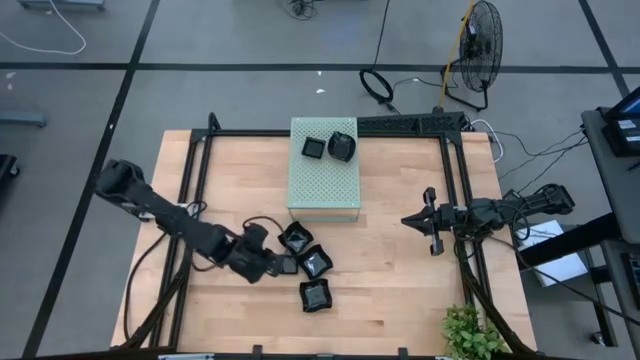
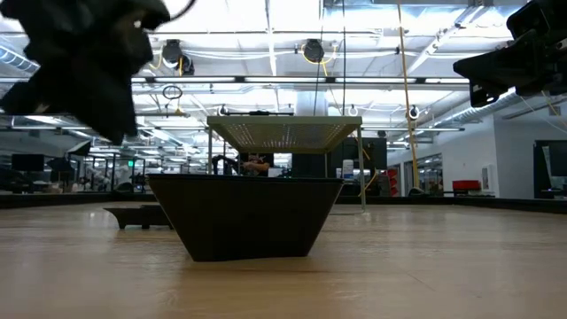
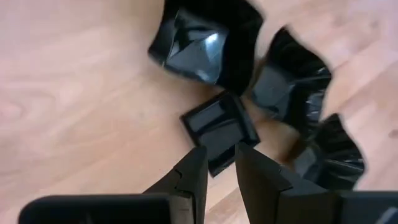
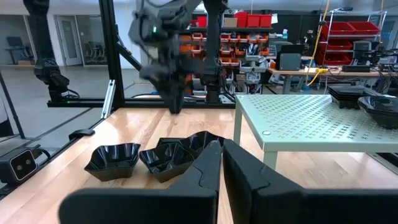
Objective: Pick & Place Mini shaped plates
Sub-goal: Stack the black square plate on top of the other square plates on the shelf
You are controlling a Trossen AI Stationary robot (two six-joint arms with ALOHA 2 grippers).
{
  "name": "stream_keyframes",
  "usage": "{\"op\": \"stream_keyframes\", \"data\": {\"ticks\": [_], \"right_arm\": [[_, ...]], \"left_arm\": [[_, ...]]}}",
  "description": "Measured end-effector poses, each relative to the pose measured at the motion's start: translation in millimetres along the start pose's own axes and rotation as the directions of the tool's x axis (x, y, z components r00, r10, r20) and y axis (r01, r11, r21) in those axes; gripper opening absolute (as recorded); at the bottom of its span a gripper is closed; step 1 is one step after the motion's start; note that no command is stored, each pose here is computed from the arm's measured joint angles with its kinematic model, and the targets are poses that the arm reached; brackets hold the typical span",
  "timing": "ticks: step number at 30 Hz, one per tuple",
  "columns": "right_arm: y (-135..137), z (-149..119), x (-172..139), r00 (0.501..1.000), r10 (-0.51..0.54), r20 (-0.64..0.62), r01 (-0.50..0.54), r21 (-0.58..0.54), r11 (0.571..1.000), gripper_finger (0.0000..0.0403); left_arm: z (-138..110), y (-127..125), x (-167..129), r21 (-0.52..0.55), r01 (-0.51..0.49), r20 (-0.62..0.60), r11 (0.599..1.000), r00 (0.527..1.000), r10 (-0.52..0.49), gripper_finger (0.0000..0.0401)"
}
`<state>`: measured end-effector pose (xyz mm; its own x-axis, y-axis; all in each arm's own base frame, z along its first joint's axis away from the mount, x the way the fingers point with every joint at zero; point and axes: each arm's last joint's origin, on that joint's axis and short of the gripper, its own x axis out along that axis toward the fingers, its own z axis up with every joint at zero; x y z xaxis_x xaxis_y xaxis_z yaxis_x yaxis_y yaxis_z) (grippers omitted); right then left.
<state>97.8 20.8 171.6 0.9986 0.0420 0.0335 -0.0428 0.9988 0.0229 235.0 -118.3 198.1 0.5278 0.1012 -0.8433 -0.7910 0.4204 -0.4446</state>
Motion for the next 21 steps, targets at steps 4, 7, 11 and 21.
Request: {"op": "stream_keyframes", "data": {"ticks": [4, 7, 11, 21], "right_arm": [[0, 0, 0, 1.0, 0.0, 0.0, 0.0, 0.0, 1.0, 0.0007], [0, 0, 0, 1.0, 0.0, 0.0, 0.0, 0.0, 1.0, 0.0008], [0, 0, 0, 1.0, 0.0, 0.0, 0.0, 0.0, 1.0, 0.0007], [0, 0, 0, 1.0, 0.0, 0.0, 0.0, 0.0, 1.0, 0.0008]], "left_arm": [[-5, 3, 23, -0.011, -0.085, -0.053, 0.996, 0.995, 0.084, 0.0085], [-6, 3, 38, -0.02, -0.114, -0.083, 0.993, 0.99, 0.112, 0.0085], [-6, 2, 54, -0.041, -0.126, -0.133, 0.991, 0.984, 0.119, 0.0085], [-2, 2, 71, -0.071, -0.139, -0.16, 0.988, 0.979, 0.126, 0.0085]]}}
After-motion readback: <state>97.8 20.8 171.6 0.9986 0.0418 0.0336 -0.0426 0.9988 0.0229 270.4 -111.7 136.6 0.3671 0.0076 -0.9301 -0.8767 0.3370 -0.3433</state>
